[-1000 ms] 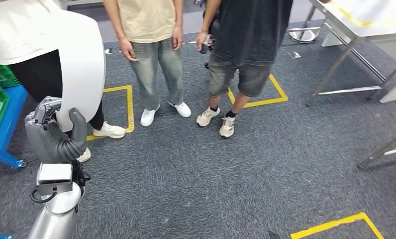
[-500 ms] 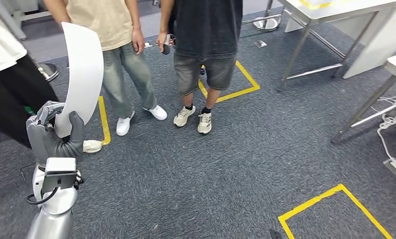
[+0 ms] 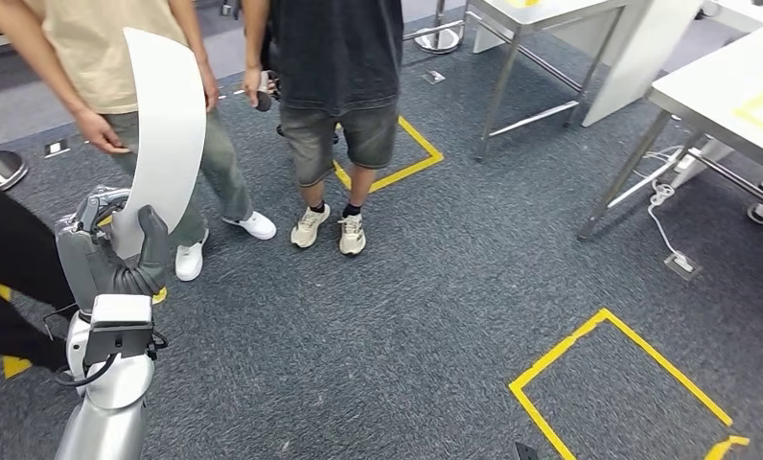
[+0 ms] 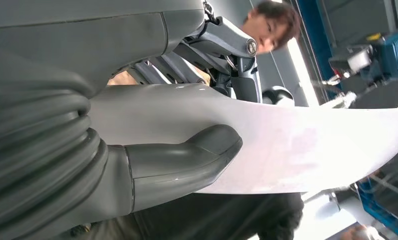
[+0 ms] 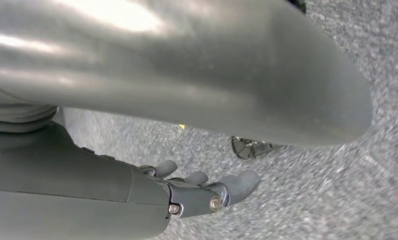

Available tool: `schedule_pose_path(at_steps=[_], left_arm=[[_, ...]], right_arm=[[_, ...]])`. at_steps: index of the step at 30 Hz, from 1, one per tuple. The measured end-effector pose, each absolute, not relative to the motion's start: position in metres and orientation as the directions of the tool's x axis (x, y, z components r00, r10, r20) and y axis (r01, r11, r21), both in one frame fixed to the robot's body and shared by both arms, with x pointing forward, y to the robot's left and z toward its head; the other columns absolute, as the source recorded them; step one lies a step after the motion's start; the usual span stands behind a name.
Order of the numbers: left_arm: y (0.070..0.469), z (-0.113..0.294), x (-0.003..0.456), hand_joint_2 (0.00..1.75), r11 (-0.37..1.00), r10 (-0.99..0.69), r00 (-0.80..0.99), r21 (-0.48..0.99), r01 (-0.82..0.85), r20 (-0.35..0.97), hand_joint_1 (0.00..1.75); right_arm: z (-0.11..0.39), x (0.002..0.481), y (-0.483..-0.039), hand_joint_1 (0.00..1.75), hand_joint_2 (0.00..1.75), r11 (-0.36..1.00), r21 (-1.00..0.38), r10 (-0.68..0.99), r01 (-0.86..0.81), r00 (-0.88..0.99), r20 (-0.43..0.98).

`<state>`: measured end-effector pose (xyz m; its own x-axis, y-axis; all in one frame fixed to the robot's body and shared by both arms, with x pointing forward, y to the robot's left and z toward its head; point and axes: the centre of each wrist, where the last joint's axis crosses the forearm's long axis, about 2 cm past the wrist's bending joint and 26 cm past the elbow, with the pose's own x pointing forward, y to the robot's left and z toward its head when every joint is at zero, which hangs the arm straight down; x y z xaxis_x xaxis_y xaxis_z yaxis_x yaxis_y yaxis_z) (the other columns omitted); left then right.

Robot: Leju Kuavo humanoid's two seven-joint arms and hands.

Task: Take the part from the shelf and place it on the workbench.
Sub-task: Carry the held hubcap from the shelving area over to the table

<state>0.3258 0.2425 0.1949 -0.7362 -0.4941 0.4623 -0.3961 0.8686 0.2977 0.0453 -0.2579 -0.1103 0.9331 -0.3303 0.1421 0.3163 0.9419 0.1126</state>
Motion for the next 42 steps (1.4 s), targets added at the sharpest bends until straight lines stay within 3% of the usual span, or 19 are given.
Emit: schedule_pose_path(at_steps=[24, 32, 42], left_arm=[[0.236, 0.205, 0.328, 1.75, 0.864, -0.503, -0.741, 0.298, -0.407, 0.446, 1.75], [0.236, 0.200, 0.324, 1.75, 0.894, -0.448, -0.714, 0.296, -0.338, 0.538, 1.75], [0.233, 0.210, 0.328, 1.75, 0.897, -0.435, -0.733, 0.319, -0.305, 0.523, 1.75]], right_arm=[[-0.110, 0.044, -0.257, 0.00, 0.00, 0.941, 0.119, -0.332, 0.317, 0.932, 0.145], [-0.110, 0.047, -0.257, 0.00, 0.00, 0.939, 0.128, -0.336, 0.319, 0.929, 0.154], [-0.110, 0.049, -0.256, 0.00, 0.00, 0.929, 0.149, -0.360, 0.339, 0.921, 0.149]])
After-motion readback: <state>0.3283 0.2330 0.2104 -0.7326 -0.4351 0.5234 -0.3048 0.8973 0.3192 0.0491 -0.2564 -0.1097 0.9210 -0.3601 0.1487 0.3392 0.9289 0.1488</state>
